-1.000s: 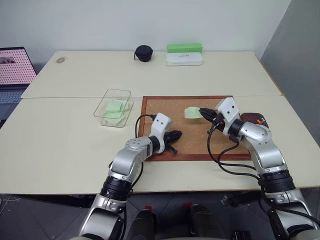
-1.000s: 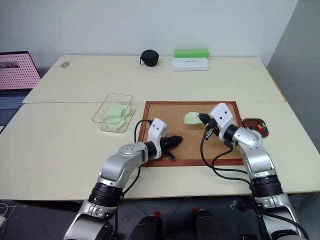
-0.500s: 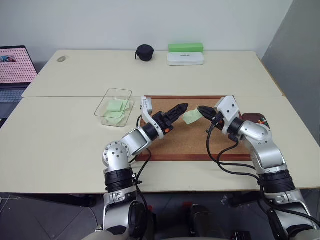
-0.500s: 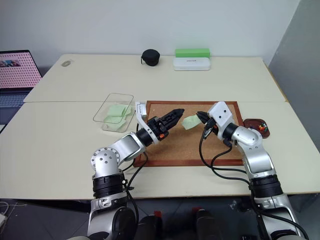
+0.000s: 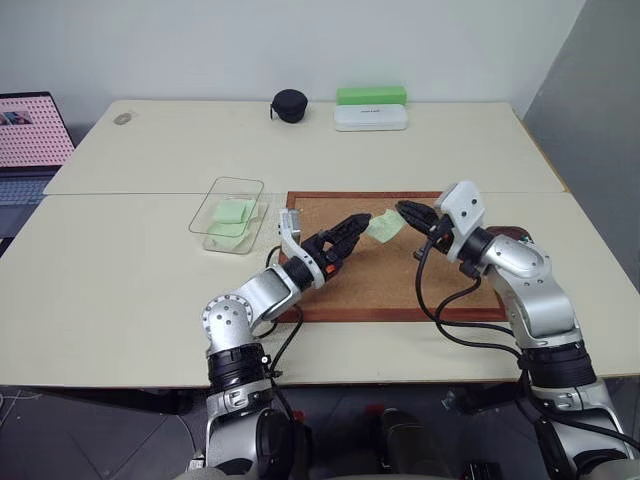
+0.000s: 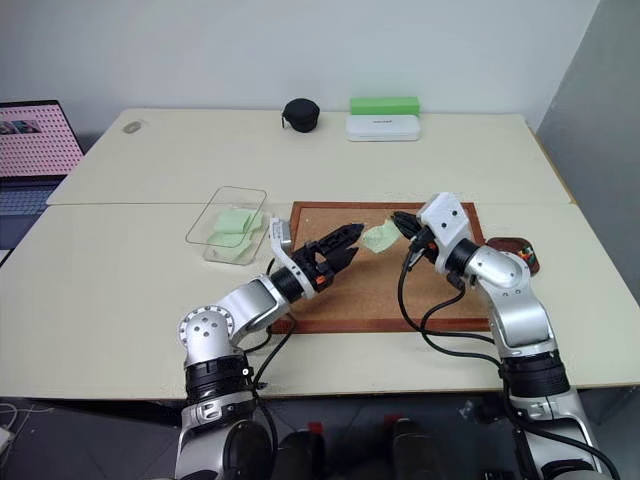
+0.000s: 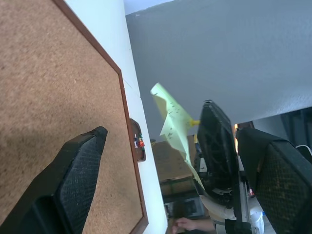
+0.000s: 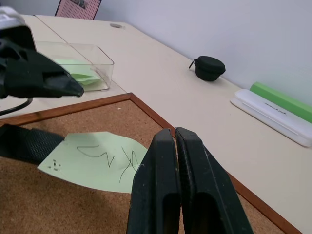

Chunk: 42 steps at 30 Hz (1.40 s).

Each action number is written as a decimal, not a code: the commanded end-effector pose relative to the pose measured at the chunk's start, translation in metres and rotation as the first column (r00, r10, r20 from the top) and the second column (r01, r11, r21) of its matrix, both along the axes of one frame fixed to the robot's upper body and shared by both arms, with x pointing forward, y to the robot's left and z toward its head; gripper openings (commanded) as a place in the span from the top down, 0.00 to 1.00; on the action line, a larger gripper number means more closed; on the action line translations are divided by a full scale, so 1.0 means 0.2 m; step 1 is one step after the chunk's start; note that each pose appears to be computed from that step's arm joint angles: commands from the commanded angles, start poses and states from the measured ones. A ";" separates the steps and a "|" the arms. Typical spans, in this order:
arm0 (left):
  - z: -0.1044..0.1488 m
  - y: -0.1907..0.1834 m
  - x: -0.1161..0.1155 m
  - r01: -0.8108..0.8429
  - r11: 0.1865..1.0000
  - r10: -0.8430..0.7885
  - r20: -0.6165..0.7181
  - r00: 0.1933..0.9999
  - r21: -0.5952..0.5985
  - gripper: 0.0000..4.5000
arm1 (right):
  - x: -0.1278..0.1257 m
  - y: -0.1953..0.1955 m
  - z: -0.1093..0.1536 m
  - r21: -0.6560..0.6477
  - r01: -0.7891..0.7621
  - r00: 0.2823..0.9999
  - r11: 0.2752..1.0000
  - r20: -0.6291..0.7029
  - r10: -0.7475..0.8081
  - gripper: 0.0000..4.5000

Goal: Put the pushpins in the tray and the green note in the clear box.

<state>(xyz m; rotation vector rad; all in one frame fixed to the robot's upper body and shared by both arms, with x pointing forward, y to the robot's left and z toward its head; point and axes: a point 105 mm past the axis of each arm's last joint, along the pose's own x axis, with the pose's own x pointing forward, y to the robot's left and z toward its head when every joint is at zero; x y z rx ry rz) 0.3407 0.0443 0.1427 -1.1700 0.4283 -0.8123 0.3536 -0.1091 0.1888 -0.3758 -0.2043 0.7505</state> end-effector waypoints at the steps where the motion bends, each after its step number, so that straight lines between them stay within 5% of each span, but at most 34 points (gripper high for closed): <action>1: 0.04 -0.04 -0.01 0.028 0.998 -0.028 0.006 1.000 -0.057 0.00 | -0.04 0.02 0.13 0.048 -0.024 0.997 0.999 0.078 0.020 1.00; 10: 0.13 -0.11 -0.01 0.064 0.996 -0.060 0.070 0.996 -0.059 0.00 | -0.07 0.08 0.13 0.066 -0.050 0.997 0.997 0.068 0.045 1.00; 32: 0.12 -0.09 0.00 0.061 0.998 -0.060 0.110 0.992 -0.005 0.96 | -0.08 0.11 0.12 0.074 -0.058 0.997 0.996 0.060 0.053 1.00; 42: -0.01 -0.07 0.07 -0.012 0.990 0.005 0.047 0.999 0.144 0.99 | -0.09 0.09 0.16 0.128 -0.034 0.998 0.991 0.049 0.028 1.00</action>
